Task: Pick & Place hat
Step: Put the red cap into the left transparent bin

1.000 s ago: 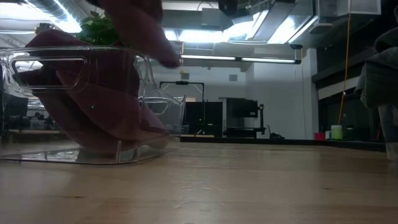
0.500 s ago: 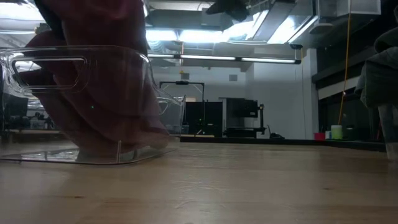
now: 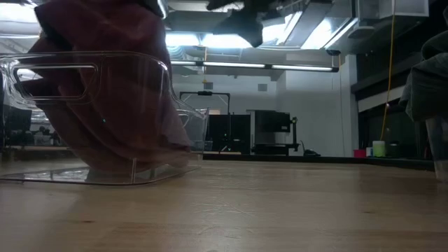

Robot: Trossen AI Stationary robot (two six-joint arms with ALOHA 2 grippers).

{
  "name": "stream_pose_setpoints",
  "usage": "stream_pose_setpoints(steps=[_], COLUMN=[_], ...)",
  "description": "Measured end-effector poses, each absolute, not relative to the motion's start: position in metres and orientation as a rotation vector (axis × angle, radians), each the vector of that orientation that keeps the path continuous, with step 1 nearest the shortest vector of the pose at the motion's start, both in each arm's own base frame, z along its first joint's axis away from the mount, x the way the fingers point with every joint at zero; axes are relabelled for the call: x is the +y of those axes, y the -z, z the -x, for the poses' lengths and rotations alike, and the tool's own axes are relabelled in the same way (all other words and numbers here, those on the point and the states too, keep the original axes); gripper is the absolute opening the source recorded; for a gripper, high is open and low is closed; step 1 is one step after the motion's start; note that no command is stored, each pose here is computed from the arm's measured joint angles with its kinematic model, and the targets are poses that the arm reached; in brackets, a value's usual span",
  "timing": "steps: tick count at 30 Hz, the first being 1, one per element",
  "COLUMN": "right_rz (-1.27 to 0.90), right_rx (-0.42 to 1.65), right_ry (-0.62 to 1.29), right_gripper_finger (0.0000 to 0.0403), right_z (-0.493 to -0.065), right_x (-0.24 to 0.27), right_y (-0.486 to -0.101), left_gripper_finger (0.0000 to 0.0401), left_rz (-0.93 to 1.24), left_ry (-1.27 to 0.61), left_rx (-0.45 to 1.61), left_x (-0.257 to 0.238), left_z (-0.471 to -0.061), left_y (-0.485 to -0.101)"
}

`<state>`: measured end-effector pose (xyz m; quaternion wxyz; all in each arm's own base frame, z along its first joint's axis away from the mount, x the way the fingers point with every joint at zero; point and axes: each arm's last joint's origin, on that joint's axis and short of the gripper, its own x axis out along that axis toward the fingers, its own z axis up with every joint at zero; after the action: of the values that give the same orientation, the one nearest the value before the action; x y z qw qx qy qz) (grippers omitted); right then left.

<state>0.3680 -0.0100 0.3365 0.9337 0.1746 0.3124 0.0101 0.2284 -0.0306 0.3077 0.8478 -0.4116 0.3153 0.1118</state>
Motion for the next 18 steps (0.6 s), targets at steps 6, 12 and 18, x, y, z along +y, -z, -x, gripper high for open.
stream_pose_setpoints(steps=[6, 12, 18], right_rz=[-0.395, -0.421, -0.419], right_rx=[0.528, 0.543, 0.536], right_ry=[-0.058, -0.051, -0.054], right_gripper_finger=[0.0215, 0.0215, 0.0215], right_z=[-0.376, -0.374, -0.375], right_x=[0.002, 0.004, 0.004], right_y=[-0.313, -0.299, -0.298], left_gripper_finger=[0.0034, 0.004, 0.0076], left_rz=[0.86, 0.837, 0.717], left_ry=[-0.307, -0.338, -0.368], left_rx=[0.76, 0.805, 0.879], left_x=[-0.029, -0.028, -0.026], left_z=[-0.221, -0.217, -0.211], left_y=[-0.3, -0.296, -0.291])
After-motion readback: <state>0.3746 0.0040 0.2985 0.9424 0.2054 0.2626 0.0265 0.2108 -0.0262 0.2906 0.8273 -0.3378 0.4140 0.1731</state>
